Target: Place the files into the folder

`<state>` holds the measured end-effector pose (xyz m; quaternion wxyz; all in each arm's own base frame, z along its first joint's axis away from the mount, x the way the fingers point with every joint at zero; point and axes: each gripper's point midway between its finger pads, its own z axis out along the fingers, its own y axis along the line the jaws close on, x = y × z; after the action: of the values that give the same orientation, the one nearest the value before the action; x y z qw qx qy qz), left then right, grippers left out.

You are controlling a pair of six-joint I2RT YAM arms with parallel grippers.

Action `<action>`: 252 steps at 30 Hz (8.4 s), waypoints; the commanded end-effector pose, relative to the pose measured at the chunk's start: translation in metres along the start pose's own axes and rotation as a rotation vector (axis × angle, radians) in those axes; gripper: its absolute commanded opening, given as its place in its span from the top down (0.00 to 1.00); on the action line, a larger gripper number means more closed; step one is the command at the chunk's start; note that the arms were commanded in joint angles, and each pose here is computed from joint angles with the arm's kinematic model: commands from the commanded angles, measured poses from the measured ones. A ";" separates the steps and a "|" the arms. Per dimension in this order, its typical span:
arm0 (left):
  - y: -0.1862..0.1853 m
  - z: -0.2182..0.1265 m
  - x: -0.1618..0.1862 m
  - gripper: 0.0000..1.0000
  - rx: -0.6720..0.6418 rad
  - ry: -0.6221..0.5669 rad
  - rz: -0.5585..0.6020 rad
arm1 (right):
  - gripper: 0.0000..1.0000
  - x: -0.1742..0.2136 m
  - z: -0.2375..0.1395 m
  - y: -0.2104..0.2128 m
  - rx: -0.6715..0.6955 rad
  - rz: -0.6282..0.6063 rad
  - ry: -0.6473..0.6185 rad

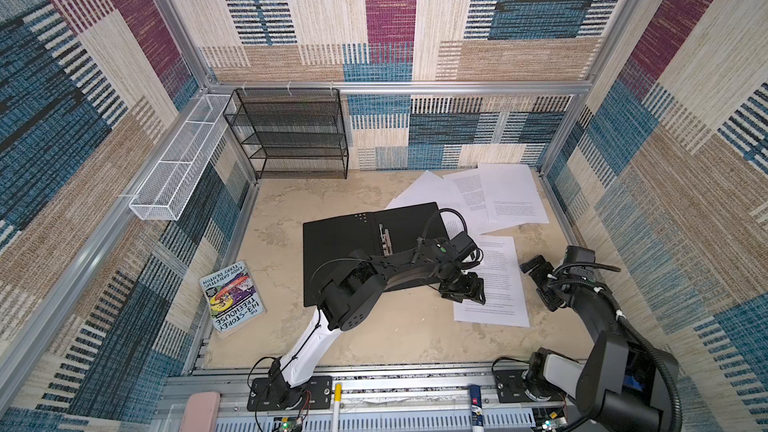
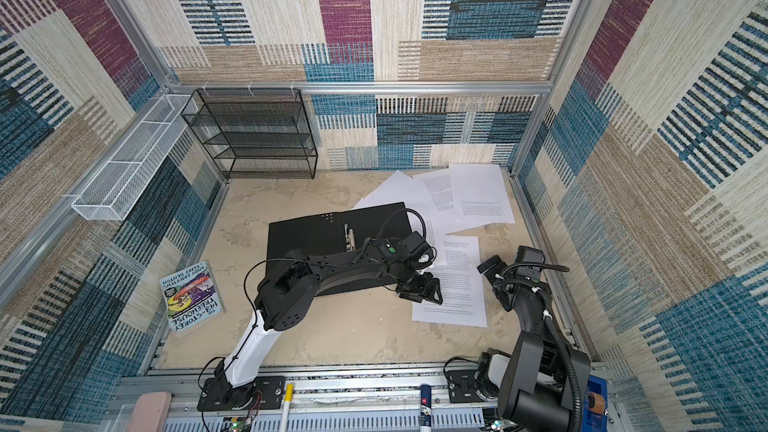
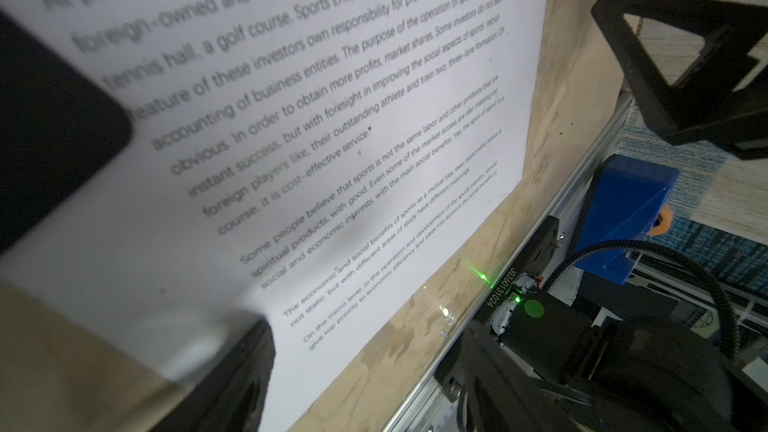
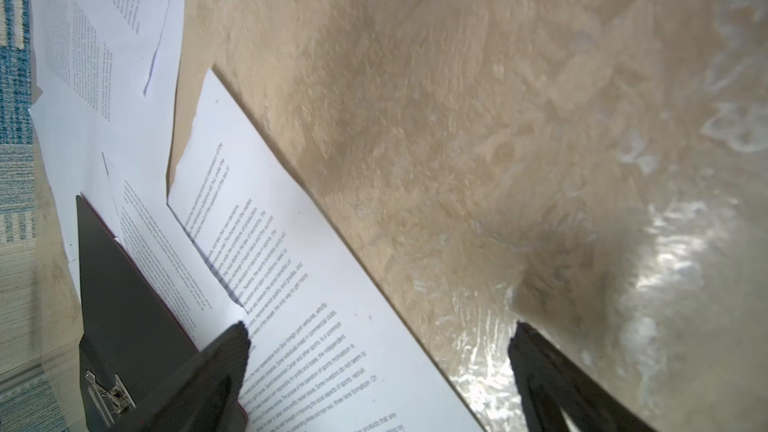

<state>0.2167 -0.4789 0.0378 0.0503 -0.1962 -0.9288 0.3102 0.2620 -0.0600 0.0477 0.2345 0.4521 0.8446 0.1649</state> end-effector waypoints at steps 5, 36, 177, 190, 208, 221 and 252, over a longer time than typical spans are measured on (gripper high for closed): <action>0.070 -0.011 0.020 0.26 -0.260 0.018 -0.091 | 0.00 0.019 0.014 0.008 -0.098 -0.044 0.086; 0.083 -0.011 0.021 0.27 -0.281 0.047 -0.071 | 0.00 0.091 0.040 0.046 -0.259 -0.150 0.398; 0.312 -0.216 0.014 0.13 -0.093 -0.580 -0.865 | 1.00 0.096 -0.007 0.301 -0.622 -0.665 0.169; 0.311 -0.216 0.017 0.13 -0.099 -0.549 -0.862 | 1.00 0.118 0.095 0.254 -0.461 -0.682 0.260; 0.312 -0.214 0.019 0.14 -0.099 -0.535 -0.860 | 1.00 0.124 0.107 0.251 -0.456 -0.605 0.289; 0.311 -0.212 0.019 0.14 -0.089 -0.526 -0.861 | 1.00 0.129 0.110 0.254 -0.459 -0.611 0.302; 0.320 -0.210 0.021 0.14 -0.095 -0.513 -0.884 | 0.46 0.129 0.106 0.252 -0.428 -0.621 0.294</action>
<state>0.3756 -0.1390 0.0436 -0.1052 0.2684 -0.9008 0.3247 0.4307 0.1935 0.0508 0.2343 0.0843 0.9101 0.3311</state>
